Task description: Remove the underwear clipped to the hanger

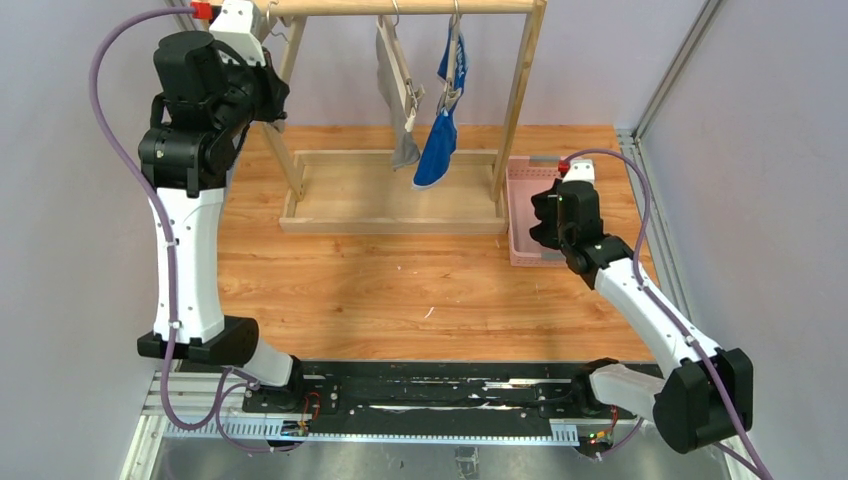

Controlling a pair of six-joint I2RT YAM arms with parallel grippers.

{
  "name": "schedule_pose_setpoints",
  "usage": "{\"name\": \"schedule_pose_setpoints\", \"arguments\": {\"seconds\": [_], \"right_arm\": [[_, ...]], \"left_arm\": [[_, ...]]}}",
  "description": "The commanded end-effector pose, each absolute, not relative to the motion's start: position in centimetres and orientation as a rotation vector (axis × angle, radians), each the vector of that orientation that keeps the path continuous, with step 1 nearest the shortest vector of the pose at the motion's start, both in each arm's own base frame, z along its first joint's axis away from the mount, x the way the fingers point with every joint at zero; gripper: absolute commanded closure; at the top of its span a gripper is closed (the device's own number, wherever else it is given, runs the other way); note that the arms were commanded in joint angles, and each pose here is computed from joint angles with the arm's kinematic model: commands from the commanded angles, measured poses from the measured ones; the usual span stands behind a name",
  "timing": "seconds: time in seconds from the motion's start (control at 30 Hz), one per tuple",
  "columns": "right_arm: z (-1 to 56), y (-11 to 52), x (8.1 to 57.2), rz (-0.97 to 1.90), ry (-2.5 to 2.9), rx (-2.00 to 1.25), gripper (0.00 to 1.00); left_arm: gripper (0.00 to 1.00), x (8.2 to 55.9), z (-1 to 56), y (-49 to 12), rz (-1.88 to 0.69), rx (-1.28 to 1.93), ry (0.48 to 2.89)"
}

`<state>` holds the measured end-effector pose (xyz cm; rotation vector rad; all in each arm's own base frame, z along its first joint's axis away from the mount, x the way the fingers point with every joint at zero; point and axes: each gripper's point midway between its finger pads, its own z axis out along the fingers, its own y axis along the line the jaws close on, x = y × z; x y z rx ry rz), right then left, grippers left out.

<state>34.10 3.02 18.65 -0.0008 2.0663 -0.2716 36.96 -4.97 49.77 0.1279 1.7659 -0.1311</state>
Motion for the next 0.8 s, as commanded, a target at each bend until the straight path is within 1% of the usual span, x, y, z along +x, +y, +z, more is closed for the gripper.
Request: {"name": "schedule_pose_setpoints", "arguments": {"seconds": [0.0, 0.23, 0.43, 0.77], "right_arm": [[17.5, 2.8, 35.1, -0.224, 2.067, 0.044, 0.99], [14.6, 2.8, 35.5, -0.206, 2.114, 0.035, 1.0], [12.4, 2.5, 35.8, -0.216, 2.158, 0.036, 0.99], [9.6, 2.3, 35.9, -0.232, 2.23, 0.063, 0.99]], "left_arm": [[1.0, 38.2, 51.1, -4.9, -0.142, 0.122, 1.715], [1.0, 39.6, 51.3, -4.8, -0.152, 0.106, 1.684], [1.0, 39.4, 52.3, -4.8, -0.159, 0.1, 1.643], [1.0, 40.9, 51.6, -4.5, -0.164, 0.084, 1.654]]}}
